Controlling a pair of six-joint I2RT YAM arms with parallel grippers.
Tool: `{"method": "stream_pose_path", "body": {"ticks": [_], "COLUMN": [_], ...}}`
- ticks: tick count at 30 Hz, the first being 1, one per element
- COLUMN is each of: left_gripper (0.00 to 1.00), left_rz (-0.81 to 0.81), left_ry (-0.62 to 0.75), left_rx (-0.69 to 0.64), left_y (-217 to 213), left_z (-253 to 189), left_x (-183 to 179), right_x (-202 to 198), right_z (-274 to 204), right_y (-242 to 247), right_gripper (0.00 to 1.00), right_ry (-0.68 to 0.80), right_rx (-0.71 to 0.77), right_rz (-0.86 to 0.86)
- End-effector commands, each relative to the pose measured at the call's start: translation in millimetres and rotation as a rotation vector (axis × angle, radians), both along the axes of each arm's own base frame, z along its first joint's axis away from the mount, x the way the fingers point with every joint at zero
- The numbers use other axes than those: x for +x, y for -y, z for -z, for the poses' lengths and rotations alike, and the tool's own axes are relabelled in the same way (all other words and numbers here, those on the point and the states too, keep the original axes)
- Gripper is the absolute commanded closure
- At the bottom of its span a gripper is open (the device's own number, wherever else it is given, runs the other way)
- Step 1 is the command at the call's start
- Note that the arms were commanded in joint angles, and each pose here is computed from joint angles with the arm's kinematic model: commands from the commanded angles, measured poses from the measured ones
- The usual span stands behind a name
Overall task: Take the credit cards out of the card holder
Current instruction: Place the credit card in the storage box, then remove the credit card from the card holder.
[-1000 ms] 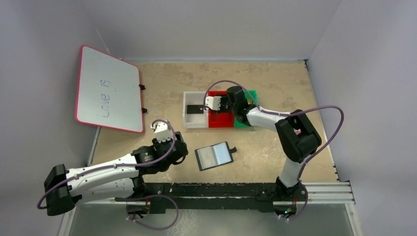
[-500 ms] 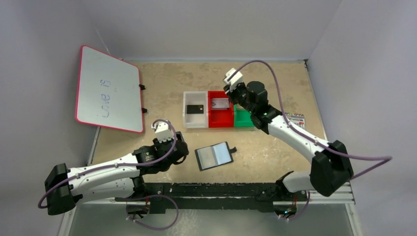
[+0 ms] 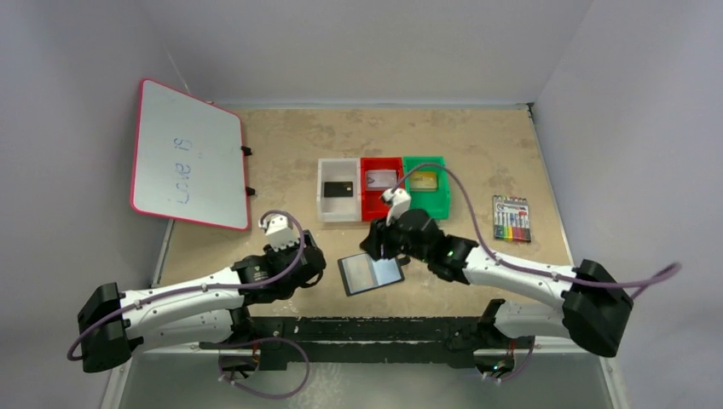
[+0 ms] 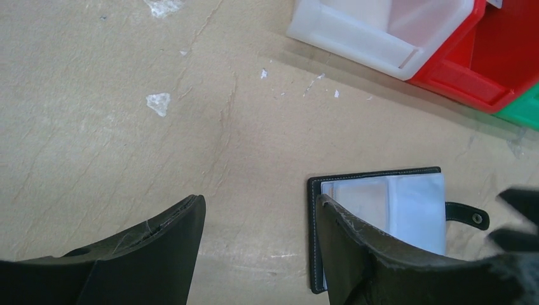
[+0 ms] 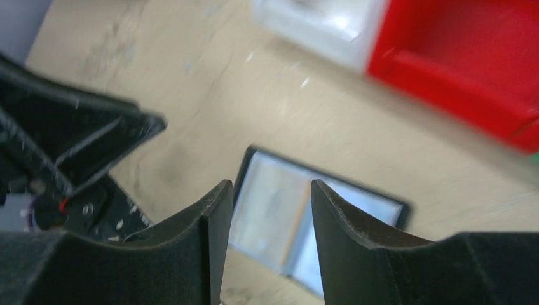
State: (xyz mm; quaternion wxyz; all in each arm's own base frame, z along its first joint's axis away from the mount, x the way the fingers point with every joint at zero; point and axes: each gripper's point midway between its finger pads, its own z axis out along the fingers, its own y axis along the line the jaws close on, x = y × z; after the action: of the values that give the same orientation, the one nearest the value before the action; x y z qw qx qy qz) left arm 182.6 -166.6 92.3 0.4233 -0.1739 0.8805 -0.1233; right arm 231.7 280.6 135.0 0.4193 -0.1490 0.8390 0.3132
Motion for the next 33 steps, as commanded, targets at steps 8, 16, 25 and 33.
{"method": "stream_pose_path", "body": {"ticks": [8, 16, 25, 33], "left_gripper": [0.37, 0.36, 0.36, 0.36], "left_rz": [-0.268, -0.298, -0.299, -0.283], "left_ry": [0.081, 0.086, 0.094, 0.084], "left_rx": [-0.080, -0.071, -0.067, -0.067], "left_y": [-51.8, -62.4, -63.9, -59.5], "left_z": [-7.3, -9.5, -9.6, -6.3], "left_x": [1.5, -0.9, -0.3, -0.5], "right_x": [-68.0, -76.9, -82.8, -90.2], "right_z": [55.1, 88.9, 107.0, 103.5], "right_y": [-41.0, -42.4, -34.6, -42.2], "right_gripper": [0.41, 0.44, 0.59, 0.84], "right_ry": [-0.024, -0.032, -0.065, -0.089], "right_rx": [-0.301, -0.488, -0.532, -0.450], "right_rz": [0.043, 0.077, 0.095, 0.054]}}
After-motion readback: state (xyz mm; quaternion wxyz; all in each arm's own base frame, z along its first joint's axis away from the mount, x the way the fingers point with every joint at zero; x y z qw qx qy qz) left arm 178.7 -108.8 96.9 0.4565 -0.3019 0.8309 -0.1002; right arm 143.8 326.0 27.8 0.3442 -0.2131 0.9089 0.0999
